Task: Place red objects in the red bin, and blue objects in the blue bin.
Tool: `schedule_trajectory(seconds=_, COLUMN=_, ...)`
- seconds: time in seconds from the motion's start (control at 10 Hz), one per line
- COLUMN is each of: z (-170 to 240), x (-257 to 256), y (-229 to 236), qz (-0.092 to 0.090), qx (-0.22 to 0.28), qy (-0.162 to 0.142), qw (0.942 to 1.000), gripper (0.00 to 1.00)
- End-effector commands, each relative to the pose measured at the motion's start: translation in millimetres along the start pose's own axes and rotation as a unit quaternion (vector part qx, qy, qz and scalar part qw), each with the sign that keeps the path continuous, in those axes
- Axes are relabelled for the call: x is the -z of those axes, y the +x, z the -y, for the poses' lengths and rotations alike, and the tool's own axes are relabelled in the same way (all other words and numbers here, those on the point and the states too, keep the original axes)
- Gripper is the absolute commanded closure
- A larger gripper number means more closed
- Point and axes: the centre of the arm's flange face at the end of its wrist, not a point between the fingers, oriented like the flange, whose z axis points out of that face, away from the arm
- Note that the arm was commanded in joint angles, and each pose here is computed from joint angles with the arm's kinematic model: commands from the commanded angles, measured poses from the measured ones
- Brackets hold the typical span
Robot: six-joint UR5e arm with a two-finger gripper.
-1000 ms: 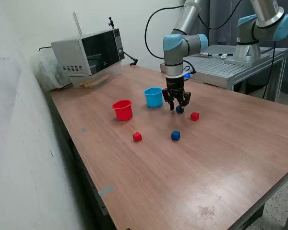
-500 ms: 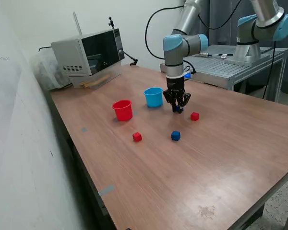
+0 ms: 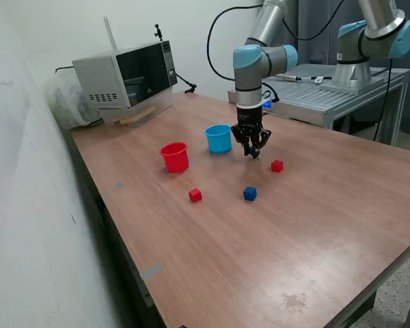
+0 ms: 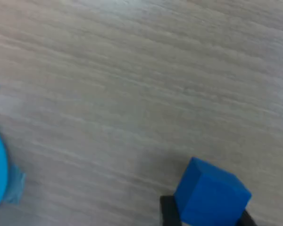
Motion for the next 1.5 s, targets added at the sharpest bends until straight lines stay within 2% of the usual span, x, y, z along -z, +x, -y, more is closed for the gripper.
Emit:
schedule_trajectory(seconds=0.0, z=0, x=33, y=-1, qz=0.008, qx=0.001, qy=-0.006, qw=1.0, gripper=1.0)
schedule_trajectory(seconds=0.6, z=-5, x=110, y=-15, qz=0.027, qx=-0.007, qy=-0.053, qw=0.9982, gripper=1.0)
schedule_trajectory(seconds=1.0, z=-11, x=127, y=-96, qz=0.04, qx=-0.064, qy=-0.07, qw=0.9947, gripper=1.0)
schedule_trajectory(seconds=1.4, z=-4, x=103, y=-155, qz=0.039, qx=-0.106, qy=-0.057, qw=0.992, gripper=1.0)
